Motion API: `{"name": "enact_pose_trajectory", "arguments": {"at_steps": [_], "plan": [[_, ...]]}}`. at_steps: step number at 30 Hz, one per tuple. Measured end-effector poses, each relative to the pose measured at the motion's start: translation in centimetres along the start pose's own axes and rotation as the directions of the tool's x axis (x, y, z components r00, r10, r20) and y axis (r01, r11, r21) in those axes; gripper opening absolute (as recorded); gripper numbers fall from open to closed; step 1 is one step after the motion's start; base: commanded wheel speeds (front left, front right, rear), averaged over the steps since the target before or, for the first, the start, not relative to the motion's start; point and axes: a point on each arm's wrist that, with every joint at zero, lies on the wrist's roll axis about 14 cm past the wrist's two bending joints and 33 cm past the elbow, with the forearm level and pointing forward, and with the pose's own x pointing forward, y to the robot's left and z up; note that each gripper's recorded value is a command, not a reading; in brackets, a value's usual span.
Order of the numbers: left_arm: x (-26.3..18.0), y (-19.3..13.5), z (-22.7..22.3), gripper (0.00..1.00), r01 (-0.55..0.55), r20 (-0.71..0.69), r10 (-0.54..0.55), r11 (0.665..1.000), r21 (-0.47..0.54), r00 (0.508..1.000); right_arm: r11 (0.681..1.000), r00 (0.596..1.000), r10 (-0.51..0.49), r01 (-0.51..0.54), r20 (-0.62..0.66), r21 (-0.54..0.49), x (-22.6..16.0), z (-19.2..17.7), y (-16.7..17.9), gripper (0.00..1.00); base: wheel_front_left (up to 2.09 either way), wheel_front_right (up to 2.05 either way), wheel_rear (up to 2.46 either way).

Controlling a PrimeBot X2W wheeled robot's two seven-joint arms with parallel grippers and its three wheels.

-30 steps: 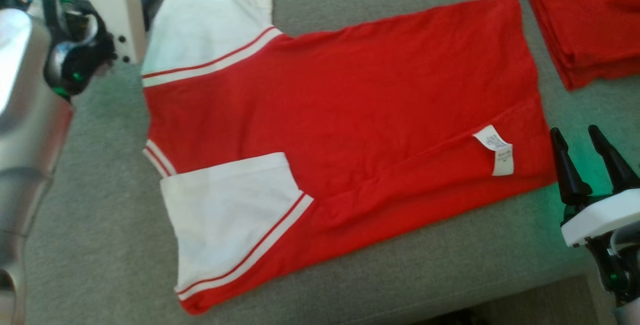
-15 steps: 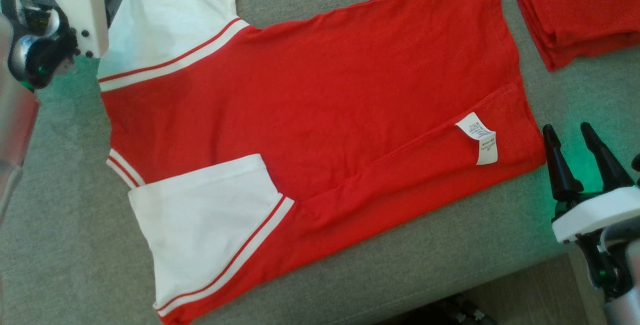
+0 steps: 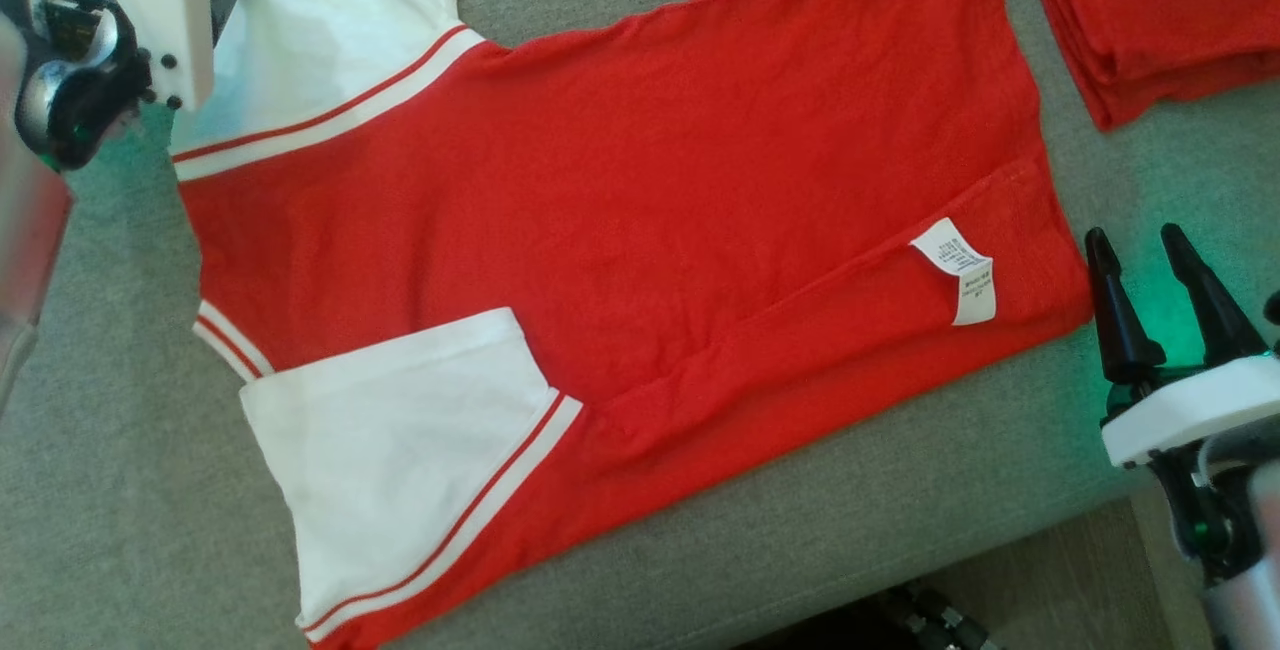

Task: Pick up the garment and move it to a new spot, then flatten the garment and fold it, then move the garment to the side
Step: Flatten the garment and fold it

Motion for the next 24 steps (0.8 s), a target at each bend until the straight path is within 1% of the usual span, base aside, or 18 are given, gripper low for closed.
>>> {"name": "enact_pose_trajectory", "arguments": {"at_steps": [3,4,5,6,7,8,9,13,16,22,24], "plan": [[0.1,0.1,0.1,1.0,-0.001,0.004,0.001,1.0,0.001,1.0,1.0,1.0,-0.003,0.003,-0.008,0.001,0.0,-0.3,-0.1,1.0,0.0,0.0,0.0],[0.1,0.0,0.1,0.84,0.0,0.009,0.0,1.0,0.003,1.0,1.0,1.0,-0.005,0.005,-0.011,0.002,0.0,-0.4,-0.1,1.0,0.0,0.0,0.0],[0.2,0.0,0.2,0.57,0.0,0.017,0.0,1.0,0.007,1.0,1.0,1.0,-0.006,0.006,-0.013,0.003,0.0,-0.5,-0.1,1.0,0.0,0.0,0.0],[0.2,-0.1,0.3,0.41,0.001,0.025,-0.001,1.0,0.01,1.0,1.0,1.0,-0.006,0.006,-0.014,0.004,0.0,-0.5,-0.1,1.0,0.0,0.0,0.0],[0.3,-0.1,0.4,0.19,0.002,0.028,-0.002,1.0,0.013,1.0,1.0,1.0,-0.008,0.008,-0.015,0.006,0.0,-0.6,-0.1,1.0,0.0,0.0,0.0],[0.3,-0.2,0.4,0.03,0.003,0.029,-0.004,1.0,0.015,1.0,1.0,1.0,-0.009,0.009,-0.013,0.008,0.0,-0.6,-0.1,1.0,0.0,0.0,0.0],[0.3,-0.2,0.4,0.0,0.003,0.029,-0.004,1.0,0.018,1.0,1.0,1.0,-0.009,0.009,-0.011,0.008,0.0,-0.6,-0.1,1.0,0.0,0.0,0.0],[0.1,-0.3,0.6,0.0,0.0,0.048,-0.001,1.0,0.025,0.999,1.0,1.0,-0.007,0.007,-0.008,0.009,0.0,-0.5,-0.1,1.0,0.0,0.0,0.0],[-0.7,-0.3,1.4,0.0,-0.009,0.09,0.006,0.999,0.032,0.996,1.0,1.0,0.002,-0.002,0.007,0.01,0.0,0.0,0.2,1.0,0.0,0.0,0.0],[-2.7,-0.7,2.6,0.0,-0.031,0.154,0.021,0.998,0.063,0.988,0.998,0.998,0.053,-0.054,0.044,0.019,0.5,1.9,1.7,1.0,0.0,0.0,0.0],[-3.7,-1.0,3.0,0.0,-0.038,0.181,0.025,0.997,0.071,0.983,0.996,0.995,0.085,-0.086,0.051,0.01,1.1,3.2,2.6,1.0,0.0,0.0,0.0]]}}
